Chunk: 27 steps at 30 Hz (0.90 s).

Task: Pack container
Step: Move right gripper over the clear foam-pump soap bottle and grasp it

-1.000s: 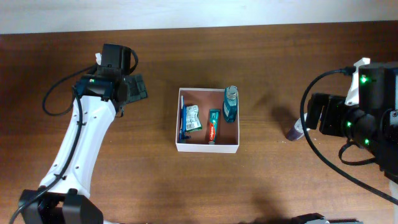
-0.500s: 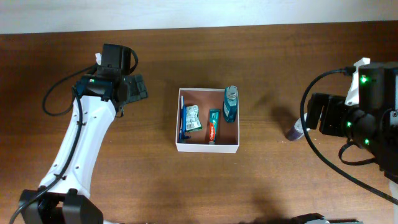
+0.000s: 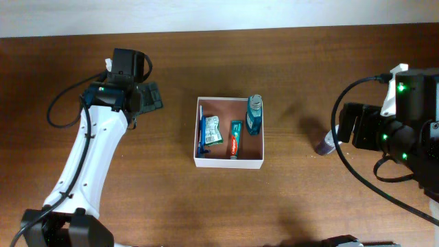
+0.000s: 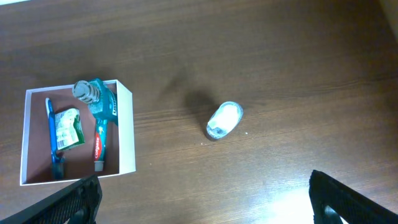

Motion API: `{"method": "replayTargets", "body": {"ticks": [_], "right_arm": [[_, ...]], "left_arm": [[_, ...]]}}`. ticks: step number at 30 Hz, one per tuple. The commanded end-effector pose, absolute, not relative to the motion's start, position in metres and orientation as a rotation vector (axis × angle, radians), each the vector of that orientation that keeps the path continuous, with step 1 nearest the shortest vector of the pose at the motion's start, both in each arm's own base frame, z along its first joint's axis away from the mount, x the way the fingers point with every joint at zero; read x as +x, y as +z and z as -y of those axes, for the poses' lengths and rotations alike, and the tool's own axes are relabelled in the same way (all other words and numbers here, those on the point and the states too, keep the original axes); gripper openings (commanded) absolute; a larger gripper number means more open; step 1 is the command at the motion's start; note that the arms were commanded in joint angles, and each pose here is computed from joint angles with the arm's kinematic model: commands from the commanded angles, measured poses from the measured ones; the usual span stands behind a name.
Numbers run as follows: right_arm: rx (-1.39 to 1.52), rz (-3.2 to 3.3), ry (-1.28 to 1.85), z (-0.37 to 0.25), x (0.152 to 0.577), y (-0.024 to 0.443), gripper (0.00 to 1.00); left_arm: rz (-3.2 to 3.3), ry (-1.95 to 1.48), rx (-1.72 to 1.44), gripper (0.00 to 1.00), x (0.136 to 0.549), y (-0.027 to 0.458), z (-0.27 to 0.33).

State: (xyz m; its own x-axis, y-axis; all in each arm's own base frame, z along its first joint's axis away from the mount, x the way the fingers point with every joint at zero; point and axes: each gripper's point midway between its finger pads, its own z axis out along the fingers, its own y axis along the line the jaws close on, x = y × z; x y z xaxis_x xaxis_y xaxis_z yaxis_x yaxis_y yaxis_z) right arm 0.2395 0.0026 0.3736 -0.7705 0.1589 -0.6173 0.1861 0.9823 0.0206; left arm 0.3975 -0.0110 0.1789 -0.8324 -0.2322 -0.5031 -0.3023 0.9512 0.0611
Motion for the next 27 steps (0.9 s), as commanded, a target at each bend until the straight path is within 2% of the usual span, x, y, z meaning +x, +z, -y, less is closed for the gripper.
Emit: {"method": "replayTargets", "body": {"ticks": [1,13,16,22,27], "right_arm": [[0.248,-2.452,-0.073,0.002,0.239,0.377,0.98],[0.246,-2.462,-0.067,0.000,0.242,0.374,0.99],[0.281,-2.528,-0.010,-0.009,0.249,0.361,0.98],[0.505,-2.654,-0.201,0.006,0.293,0.314,1.00],[0.724,-2.684,-0.301,0.023,0.316,0.282,0.85]], "left_arm": [[-2.580,0.203,-0.381,0.99,0.398,0.184,0.008],[-2.579,0.203,-0.381,0.99,0.398,0.184,0.008],[-2.579,0.203,-0.381,0.99,0.398,0.184,0.008],[-2.580,0.203,-0.381,0.99,0.398,0.184,0.008],[-2.579,0.203,-0.381,0.99,0.398,0.184,0.008]]}}
